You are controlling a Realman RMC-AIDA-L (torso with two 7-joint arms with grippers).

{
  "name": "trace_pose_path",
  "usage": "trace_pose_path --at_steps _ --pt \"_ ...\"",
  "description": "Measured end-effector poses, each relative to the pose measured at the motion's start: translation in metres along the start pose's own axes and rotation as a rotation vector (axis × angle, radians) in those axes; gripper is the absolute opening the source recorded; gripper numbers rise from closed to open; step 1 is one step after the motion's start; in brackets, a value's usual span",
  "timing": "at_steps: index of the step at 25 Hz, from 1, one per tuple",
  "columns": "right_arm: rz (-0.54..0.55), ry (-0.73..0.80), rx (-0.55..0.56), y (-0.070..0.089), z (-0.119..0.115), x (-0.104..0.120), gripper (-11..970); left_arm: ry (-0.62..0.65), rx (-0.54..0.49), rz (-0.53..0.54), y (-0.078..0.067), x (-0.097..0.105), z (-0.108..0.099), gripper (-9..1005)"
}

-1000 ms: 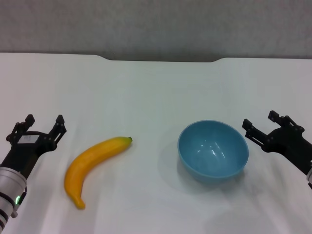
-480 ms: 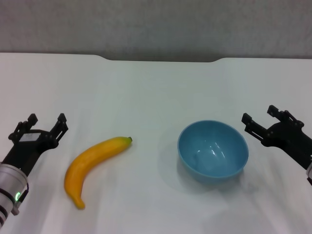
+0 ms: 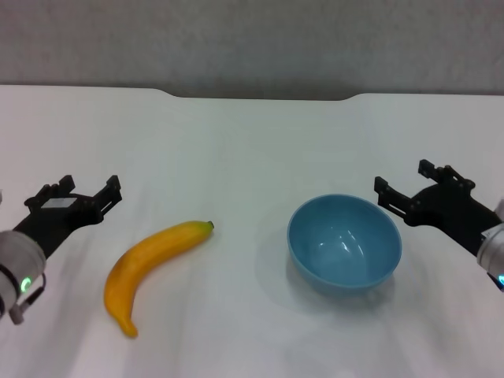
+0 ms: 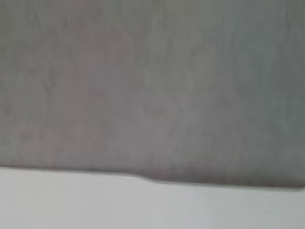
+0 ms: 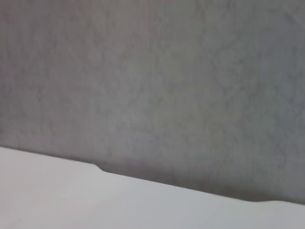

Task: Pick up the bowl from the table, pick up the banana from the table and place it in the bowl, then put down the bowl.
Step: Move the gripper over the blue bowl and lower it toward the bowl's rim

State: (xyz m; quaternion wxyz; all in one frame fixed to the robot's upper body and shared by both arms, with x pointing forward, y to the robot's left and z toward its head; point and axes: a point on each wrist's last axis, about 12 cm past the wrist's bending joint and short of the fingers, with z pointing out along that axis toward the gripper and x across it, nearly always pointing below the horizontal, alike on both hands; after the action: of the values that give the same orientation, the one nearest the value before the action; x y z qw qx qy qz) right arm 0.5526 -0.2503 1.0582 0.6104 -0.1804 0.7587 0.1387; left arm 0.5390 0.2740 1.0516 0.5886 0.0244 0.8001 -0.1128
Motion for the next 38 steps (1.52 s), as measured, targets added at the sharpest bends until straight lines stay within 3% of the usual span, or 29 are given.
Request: trace_pose_path --at_steps 7,14,19,25,38 --pt "-0.015 0.043 0.007 0.01 0.004 -0.024 858 0.158 -0.051 0.103 -0.01 -0.031 -0.002 811" --pt "0.007 0.035 0.011 0.018 0.0 -0.051 853 0.325 -0.014 0.139 -0.016 -0.049 0.002 808" --pt "0.07 0.062 -0.024 0.006 0.003 -0.068 850 0.339 -0.026 0.136 -0.01 -0.048 -0.001 806" --pt "0.103 0.242 -0.064 -0.012 0.018 -0.087 846 0.33 -0.026 0.144 -0.01 -0.051 0.0 804" --pt "0.058 0.623 -0.014 -0.006 0.046 -0.101 837 0.315 -0.023 0.159 -0.012 -0.055 0.002 799"
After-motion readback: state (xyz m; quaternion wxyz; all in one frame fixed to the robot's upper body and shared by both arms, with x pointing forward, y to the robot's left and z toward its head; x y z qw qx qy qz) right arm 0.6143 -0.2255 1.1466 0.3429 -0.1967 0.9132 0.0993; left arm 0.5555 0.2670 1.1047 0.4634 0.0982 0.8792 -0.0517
